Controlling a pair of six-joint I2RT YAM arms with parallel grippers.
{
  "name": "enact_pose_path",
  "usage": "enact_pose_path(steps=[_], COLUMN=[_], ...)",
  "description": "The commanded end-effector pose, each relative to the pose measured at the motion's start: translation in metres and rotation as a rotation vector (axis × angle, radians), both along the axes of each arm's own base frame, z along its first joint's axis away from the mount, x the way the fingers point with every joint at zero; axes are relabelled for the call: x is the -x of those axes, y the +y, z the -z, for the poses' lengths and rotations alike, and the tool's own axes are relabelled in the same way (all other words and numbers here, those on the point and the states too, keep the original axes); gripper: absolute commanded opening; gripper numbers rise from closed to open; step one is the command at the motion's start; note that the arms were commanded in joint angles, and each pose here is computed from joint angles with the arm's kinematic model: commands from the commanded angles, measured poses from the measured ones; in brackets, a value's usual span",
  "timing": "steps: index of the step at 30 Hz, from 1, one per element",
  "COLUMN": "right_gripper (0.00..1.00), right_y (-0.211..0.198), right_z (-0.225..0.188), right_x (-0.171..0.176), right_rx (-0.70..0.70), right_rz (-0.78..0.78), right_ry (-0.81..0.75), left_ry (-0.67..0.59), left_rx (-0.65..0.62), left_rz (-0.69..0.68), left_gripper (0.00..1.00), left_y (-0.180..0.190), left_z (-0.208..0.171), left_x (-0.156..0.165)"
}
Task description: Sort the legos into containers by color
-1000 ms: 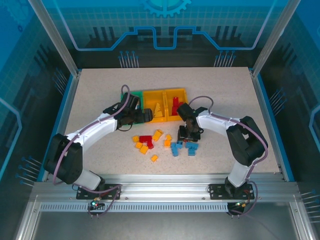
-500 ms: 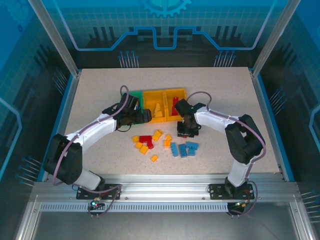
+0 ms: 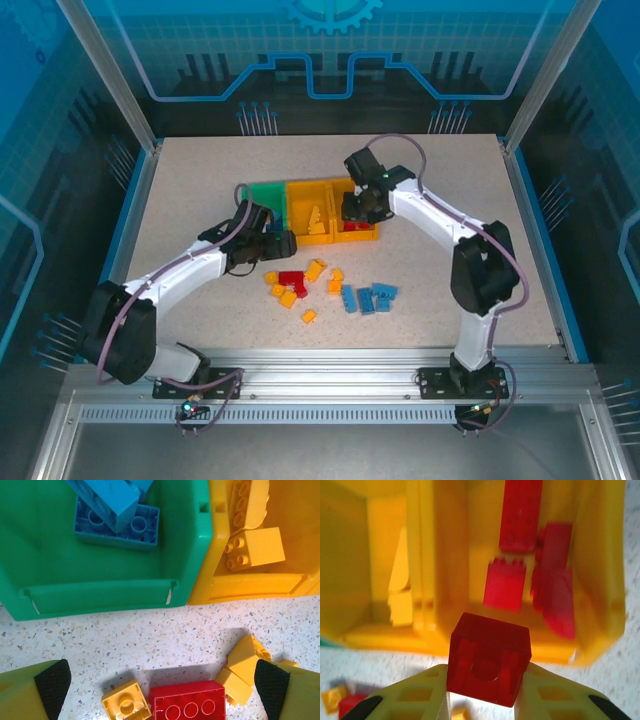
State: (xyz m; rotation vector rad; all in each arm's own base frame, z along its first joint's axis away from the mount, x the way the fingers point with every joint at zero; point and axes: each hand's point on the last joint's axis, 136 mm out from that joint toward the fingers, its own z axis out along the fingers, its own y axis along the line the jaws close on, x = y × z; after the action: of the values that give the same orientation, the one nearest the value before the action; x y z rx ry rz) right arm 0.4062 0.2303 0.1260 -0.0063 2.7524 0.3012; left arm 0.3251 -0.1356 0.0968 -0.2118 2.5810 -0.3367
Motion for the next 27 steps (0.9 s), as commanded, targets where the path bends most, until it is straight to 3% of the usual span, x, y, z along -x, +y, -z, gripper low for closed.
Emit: enact_pose_path(steps=[1,6,11,21,27], right_gripper=[0.36,0.5,0.66,0.72,0.73], right_y=[-0.011,-0.012,-0.006,-0.022,-0.045], right_z=[0.018,0.021,0.01,-0.01,-0.008], right_x=[-0.018,-0.04,-0.035,0.008,0.02], right_rx=[0.071,0.074,0.047,0.041,0.054], right_rz=[-0.008,0.005,-0.017,-0.029,-0.023], right_ry=[0.035,0.032,0.016,-0.044,-0.039], left_ry=[0.018,0.082,0.111,0.155,0.085], left_rx=[0.019,0.014,-0.003,-0.094,-0.116], left_rz=[-0.012,0.003,0.032,0.135,0.319], left_gripper=[0.99,0.99,0.99,0.98,0.97], left_y=[0.002,-0.003,-0.015,-0.044,-0.068], left_z=[0.004,0.02,0.028,0.038,0.031], left_x=[0.006,0.018,0.024,0.043,0.065])
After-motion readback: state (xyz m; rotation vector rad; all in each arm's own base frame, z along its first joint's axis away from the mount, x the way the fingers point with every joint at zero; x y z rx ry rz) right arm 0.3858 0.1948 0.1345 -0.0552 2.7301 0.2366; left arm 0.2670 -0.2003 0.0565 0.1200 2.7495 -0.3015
